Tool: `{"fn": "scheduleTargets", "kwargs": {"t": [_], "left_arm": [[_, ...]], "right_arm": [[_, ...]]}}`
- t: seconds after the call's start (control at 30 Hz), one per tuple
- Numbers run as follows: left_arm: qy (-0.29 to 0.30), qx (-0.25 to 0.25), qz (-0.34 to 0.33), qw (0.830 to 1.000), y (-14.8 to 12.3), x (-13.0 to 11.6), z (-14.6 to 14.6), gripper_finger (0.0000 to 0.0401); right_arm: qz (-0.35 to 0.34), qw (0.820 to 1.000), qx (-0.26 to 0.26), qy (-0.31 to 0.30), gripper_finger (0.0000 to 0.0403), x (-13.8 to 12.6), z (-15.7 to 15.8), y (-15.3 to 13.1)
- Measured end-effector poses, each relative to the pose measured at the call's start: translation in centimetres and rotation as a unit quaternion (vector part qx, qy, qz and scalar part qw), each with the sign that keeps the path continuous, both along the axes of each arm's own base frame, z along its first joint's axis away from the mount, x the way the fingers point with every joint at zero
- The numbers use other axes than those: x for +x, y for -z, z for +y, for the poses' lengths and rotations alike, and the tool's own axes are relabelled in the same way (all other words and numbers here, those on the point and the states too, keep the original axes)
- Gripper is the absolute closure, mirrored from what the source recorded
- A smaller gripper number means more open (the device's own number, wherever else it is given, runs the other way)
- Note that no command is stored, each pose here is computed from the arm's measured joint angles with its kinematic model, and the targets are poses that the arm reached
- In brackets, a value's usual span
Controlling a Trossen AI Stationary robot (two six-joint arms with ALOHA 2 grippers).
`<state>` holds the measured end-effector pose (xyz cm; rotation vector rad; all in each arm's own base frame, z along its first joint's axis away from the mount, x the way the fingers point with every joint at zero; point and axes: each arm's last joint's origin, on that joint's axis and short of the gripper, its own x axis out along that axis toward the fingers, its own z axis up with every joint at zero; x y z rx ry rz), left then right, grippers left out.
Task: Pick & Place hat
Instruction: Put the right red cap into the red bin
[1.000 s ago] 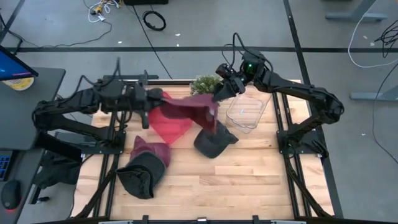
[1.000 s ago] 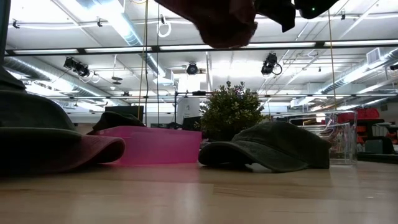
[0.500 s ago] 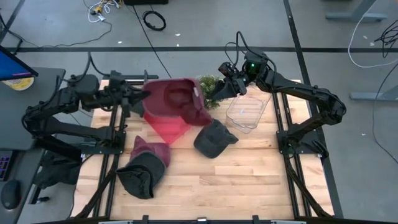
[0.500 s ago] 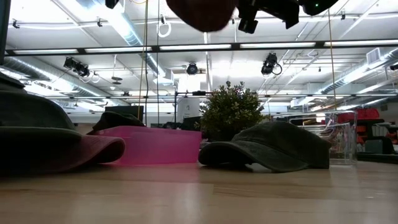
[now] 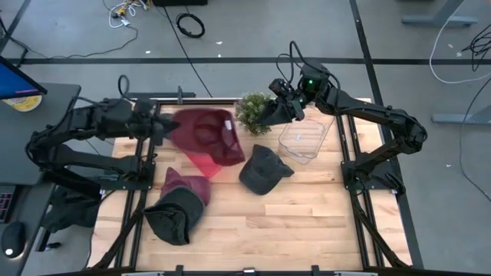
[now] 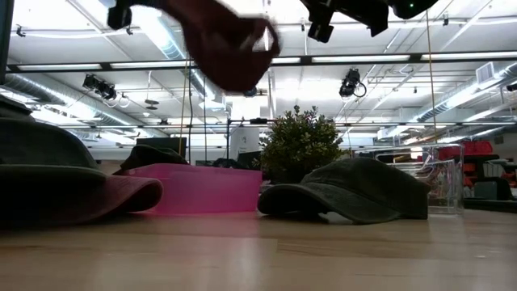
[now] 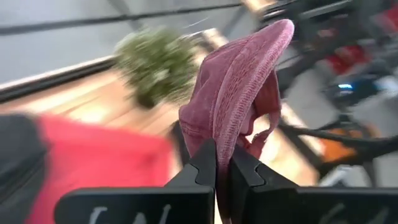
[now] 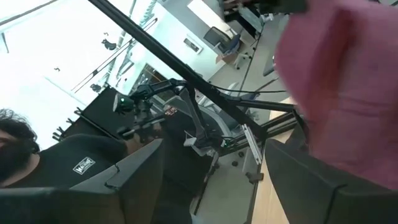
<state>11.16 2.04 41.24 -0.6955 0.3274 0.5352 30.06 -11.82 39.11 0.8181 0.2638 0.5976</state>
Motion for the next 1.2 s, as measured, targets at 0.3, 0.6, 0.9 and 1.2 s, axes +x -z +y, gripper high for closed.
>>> {"fn": "scheduleTargets", "kwargs": {"t": [0.3,0.6,0.9,1.2], "left_arm": [[-0.024,0.005,0.112,0.993,2.1,3.4,0.6,0.039],[-0.03,0.014,0.293,0.956,5.7,6.6,1.3,0.039],[-0.02,0.106,0.403,0.909,3.6,9.3,2.3,0.039],[0.063,0.078,0.489,0.867,3.9,14.1,3.2,0.039]], "right_arm": [[0.023,0.999,-0.006,0.021,0.0124,0.3,0.4,0.7],[0.066,0.997,-0.018,0.036,0.0124,0.4,0.8,2.0],[0.065,0.997,-0.022,0.032,0.0124,0.5,1.0,2.0],[0.062,0.997,-0.029,0.031,0.0124,0.4,1.0,2.1]]}}
